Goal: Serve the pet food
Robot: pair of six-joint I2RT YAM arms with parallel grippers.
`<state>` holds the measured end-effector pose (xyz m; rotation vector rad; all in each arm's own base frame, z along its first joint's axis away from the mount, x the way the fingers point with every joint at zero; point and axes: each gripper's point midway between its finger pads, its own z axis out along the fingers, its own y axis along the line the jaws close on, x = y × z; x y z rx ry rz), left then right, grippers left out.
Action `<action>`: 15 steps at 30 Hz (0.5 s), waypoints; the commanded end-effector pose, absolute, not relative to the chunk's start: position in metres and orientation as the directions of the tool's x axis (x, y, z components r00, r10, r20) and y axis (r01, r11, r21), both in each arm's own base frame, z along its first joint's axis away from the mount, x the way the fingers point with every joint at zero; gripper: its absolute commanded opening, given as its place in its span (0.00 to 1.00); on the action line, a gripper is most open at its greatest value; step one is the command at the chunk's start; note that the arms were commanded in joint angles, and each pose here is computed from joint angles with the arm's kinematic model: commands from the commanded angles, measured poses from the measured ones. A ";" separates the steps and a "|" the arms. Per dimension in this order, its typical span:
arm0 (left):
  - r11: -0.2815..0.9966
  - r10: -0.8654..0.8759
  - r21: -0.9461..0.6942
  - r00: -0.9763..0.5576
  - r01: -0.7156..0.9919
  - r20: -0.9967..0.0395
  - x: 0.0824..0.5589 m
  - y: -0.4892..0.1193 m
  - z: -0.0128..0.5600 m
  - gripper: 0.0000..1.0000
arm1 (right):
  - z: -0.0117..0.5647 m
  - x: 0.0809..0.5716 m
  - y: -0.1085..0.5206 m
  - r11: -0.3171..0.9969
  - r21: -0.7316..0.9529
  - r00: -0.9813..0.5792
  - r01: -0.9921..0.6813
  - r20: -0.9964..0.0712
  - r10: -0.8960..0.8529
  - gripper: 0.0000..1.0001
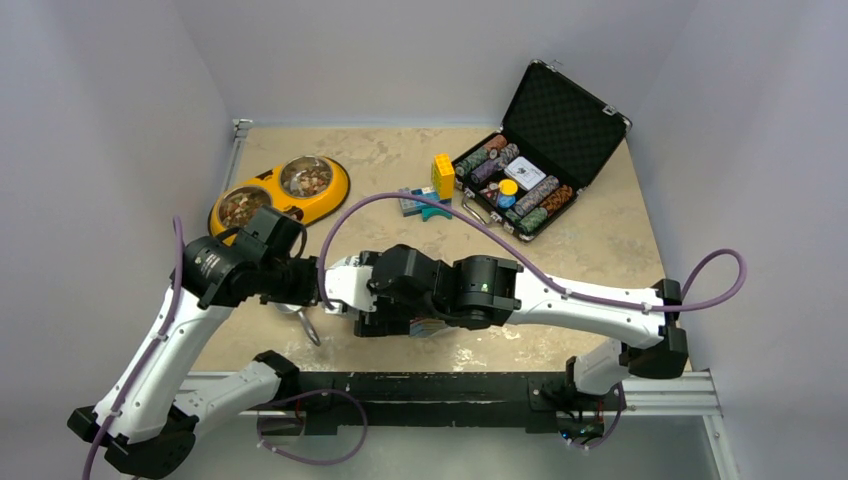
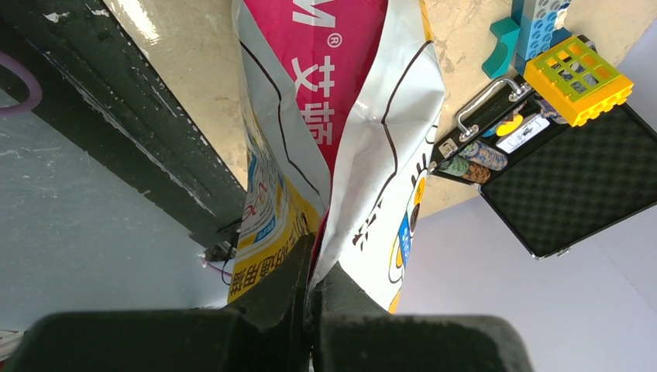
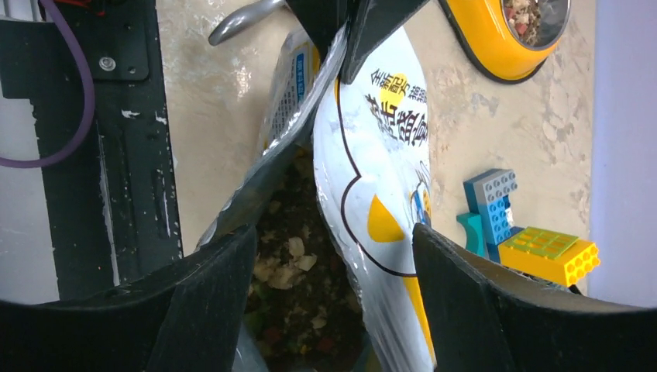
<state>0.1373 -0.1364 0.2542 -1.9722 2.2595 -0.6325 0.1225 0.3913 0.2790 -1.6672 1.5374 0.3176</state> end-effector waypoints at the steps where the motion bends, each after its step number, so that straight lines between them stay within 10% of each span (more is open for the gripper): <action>1: 0.013 -0.943 -0.474 -0.169 -0.881 0.287 0.146 -0.140 0.289 0.00 | 0.314 0.123 0.379 0.153 -0.412 0.233 -0.898 -0.741 -0.629 0.80; 15: 0.013 -0.934 -0.468 -0.178 -0.883 0.310 0.147 -0.146 0.297 0.00 | 0.327 0.088 0.363 0.116 -0.224 0.121 -0.968 -0.815 -0.567 0.81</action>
